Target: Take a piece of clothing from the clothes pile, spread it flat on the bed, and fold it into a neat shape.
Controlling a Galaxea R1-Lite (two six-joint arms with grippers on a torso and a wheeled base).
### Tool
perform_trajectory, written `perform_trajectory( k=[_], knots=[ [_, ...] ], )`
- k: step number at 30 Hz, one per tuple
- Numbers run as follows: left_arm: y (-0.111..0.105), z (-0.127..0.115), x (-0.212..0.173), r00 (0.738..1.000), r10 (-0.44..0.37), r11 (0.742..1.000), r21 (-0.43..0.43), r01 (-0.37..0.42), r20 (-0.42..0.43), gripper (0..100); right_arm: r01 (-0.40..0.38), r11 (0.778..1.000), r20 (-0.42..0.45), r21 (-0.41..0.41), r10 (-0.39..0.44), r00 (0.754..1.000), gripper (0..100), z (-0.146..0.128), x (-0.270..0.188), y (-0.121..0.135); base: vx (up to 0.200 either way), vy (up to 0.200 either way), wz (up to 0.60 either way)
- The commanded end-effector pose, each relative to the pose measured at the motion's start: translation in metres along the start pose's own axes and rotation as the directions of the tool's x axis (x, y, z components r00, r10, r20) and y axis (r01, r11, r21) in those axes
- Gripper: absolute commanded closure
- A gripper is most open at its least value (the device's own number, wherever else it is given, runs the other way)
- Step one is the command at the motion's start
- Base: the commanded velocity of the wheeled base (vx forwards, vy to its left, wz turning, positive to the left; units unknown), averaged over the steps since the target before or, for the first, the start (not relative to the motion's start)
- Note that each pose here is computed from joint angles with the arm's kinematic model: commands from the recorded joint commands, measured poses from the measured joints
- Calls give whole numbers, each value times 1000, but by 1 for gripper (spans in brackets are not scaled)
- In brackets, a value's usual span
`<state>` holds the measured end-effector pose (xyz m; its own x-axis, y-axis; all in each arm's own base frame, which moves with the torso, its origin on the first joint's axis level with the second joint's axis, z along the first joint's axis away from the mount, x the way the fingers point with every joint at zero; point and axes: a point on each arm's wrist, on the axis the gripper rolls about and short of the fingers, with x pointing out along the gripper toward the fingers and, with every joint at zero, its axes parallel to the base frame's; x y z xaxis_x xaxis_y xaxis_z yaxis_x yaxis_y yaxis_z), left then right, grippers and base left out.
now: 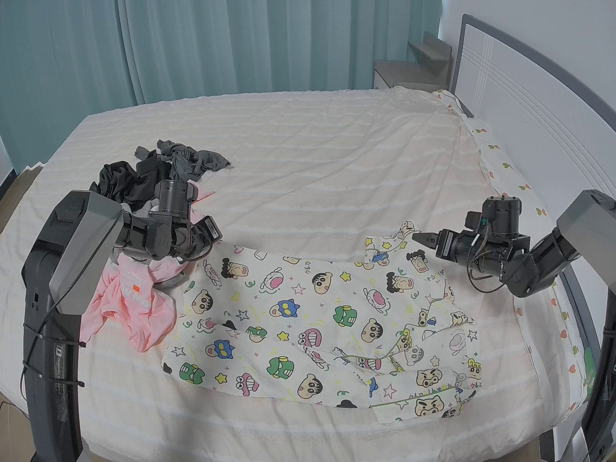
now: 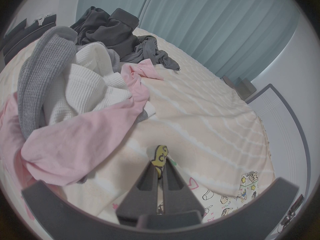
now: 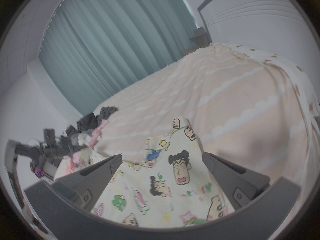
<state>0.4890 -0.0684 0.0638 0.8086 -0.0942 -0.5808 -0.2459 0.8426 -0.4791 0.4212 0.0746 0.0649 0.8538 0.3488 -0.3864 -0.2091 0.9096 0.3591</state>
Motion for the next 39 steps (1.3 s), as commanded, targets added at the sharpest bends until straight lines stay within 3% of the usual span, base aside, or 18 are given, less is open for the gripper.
perform_trajectory(
  k=[1,6,15,26,27,39],
  knots=[
    [-6,-7,-8,1000,6,1000,9,-6,7,100,45,999,-67,-28,-46,997,0,-18,32,-35,0,0,0],
    [-14,-14,-8,1000,-10,1000,24,10,1,100,54,998,-76,-26,-56,996,0,-19,39,-42,0,0,0],
    [-20,-21,-7,1000,-19,999,33,19,-13,100,-30,999,-60,-35,28,998,0,-11,44,-30,0,0,0],
    [-24,-17,-15,1000,-27,1000,5,27,0,100,-62,997,-71,-51,58,996,0,-26,73,-19,0,0,0],
    [-24,-16,-15,1000,-28,1000,4,28,1,100,-62,997,-64,-53,59,996,100,-25,74,-19,0,0,0],
    [-25,-14,-18,999,-31,1000,4,31,7,100,-15,999,-15,-51,14,1000,100,-12,68,-28,0,0,0]
  ],
)
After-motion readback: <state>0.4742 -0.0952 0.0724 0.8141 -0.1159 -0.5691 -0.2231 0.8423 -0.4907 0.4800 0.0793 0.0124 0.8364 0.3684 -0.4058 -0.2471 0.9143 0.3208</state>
